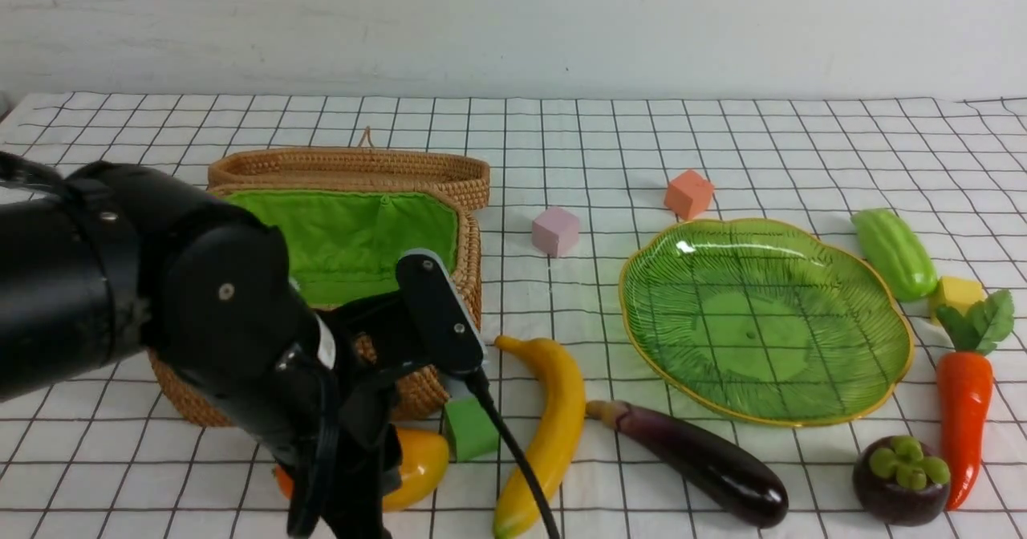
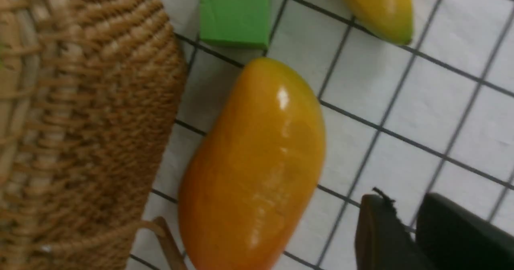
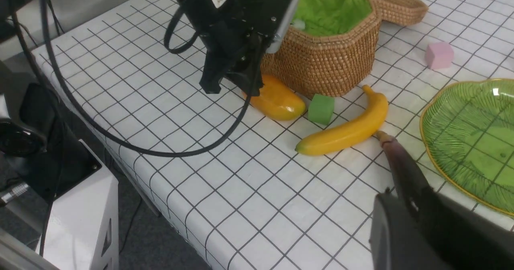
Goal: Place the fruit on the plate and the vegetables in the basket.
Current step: Grab the mango with your left arm and place it on the right plate
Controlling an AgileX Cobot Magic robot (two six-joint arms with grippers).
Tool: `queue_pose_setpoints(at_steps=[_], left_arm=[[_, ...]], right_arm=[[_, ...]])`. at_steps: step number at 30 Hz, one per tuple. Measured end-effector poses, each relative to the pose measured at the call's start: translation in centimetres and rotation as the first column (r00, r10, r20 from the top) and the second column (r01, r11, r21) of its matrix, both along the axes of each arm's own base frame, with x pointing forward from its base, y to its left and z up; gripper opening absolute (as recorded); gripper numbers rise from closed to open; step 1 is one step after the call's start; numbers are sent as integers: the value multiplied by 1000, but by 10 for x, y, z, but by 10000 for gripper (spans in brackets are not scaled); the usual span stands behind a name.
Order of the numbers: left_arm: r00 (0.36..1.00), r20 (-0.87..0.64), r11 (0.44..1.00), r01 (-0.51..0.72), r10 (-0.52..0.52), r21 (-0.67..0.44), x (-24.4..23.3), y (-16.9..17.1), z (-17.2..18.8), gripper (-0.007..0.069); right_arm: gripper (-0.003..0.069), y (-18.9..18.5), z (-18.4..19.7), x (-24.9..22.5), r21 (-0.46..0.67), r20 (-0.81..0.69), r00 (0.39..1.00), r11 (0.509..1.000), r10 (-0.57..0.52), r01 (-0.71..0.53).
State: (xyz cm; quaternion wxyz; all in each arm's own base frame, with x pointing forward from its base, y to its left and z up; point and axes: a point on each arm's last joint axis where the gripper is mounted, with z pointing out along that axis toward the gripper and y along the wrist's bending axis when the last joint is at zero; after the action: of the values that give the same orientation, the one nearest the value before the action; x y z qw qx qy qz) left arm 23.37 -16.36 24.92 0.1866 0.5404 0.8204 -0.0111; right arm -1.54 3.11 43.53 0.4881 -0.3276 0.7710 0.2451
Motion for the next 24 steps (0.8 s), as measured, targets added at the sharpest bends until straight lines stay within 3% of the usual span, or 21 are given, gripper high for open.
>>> queue_pose_setpoints(at_steps=[5, 10, 16, 24], left_arm=[[999, 19, 993, 47, -50, 107, 14, -1, -20, 443], [995, 23, 978, 90, -96, 186, 26, -4, -43, 612], [991, 35, 969, 121, -132, 217, 36, -9, -60, 622], [992, -81, 964, 113, -96, 239, 33, -10, -80, 594]], right_arm=[[134, 0, 0, 0, -1, 2, 1000, 1000, 1, -1], [139, 0, 0, 0, -2, 2, 1000, 1000, 0, 0], [144, 0, 0, 0, -3, 2, 1000, 1000, -1, 1], [144, 0, 0, 0, -3, 2, 1000, 1000, -1, 1]])
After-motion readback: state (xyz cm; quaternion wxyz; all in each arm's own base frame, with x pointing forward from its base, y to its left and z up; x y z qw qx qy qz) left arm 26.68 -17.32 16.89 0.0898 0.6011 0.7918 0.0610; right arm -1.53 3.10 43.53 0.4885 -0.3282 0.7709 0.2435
